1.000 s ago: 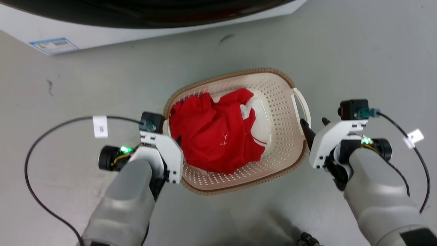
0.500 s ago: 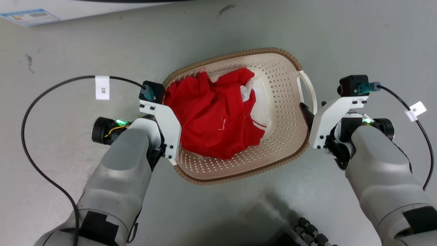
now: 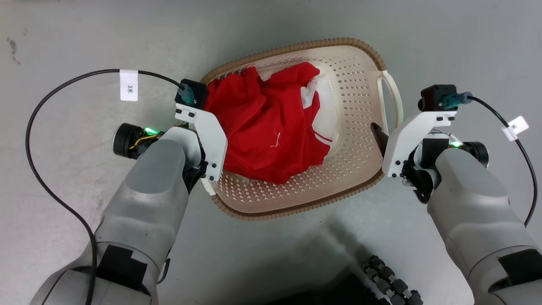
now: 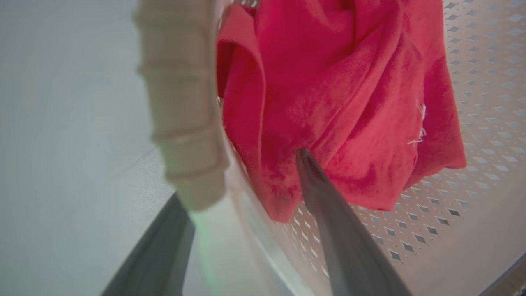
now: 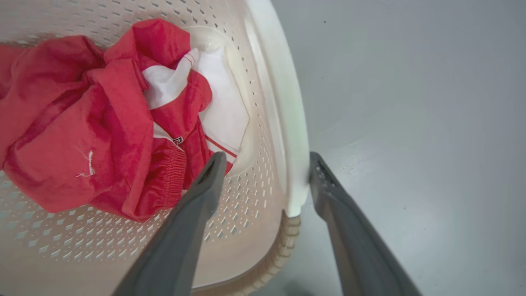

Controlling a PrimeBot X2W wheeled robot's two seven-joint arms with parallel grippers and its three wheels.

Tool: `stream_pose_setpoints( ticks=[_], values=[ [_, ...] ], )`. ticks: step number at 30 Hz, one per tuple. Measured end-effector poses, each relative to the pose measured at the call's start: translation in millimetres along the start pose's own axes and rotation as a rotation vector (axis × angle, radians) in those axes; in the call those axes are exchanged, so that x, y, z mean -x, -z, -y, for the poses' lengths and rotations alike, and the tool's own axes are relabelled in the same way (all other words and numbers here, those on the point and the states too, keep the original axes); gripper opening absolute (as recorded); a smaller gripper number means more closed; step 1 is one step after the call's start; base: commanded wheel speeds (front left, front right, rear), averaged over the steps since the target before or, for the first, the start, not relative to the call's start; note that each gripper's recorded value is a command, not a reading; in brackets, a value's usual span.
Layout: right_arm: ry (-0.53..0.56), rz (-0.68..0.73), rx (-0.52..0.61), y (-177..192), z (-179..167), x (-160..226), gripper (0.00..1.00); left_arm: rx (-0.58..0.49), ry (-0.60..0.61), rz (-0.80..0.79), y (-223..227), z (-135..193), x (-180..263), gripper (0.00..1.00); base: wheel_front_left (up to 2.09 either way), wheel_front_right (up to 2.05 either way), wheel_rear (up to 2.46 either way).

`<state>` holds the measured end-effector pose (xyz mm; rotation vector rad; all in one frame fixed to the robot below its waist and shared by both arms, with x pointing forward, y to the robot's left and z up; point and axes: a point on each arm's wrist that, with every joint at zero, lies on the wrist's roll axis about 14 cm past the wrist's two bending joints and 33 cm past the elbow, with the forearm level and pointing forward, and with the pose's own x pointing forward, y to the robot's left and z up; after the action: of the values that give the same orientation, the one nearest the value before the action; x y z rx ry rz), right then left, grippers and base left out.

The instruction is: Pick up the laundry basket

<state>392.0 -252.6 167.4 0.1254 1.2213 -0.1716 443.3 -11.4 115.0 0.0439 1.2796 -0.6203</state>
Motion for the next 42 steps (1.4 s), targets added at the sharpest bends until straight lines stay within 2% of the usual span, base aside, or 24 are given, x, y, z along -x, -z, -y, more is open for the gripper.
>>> stream_pose_setpoints(
  ticks=[1,2,3,12,23,28,42],
  values=[
    [-0.002,-0.013,-0.001,3,-1,-1,0.69,0.001,0.004,-0.003,1,0,-1,0.21,0.0,0.0,0.0],
    [-0.004,-0.02,-0.001,5,-2,-3,0.13,0.0,0.007,-0.002,1,0,-2,0.0,0.0,0.0,0.0],
    [-0.005,-0.03,-0.009,7,-2,-4,0.0,-0.001,0.011,-0.002,0,1,-4,0.0,0.0,0.0,0.0],
    [-0.02,-0.067,-0.021,17,-7,-8,0.0,0.011,0.016,0.032,-6,-1,-7,0.0,0.0,0.0,0.0],
    [-0.031,-0.018,-0.044,5,-10,0,0.0,0.016,0.008,0.065,-17,0,5,0.0,0.0,0.0,0.0],
    [-0.045,0.008,-0.077,-1,-13,15,0.0,0.01,-0.009,0.09,-30,1,27,0.0,0.0,0.0,0.0],
    [-0.121,-0.035,0.013,-1,-30,74,0.0,0.116,-0.004,0.059,-19,25,123,0.0,0.0,0.0,0.0]
  ],
)
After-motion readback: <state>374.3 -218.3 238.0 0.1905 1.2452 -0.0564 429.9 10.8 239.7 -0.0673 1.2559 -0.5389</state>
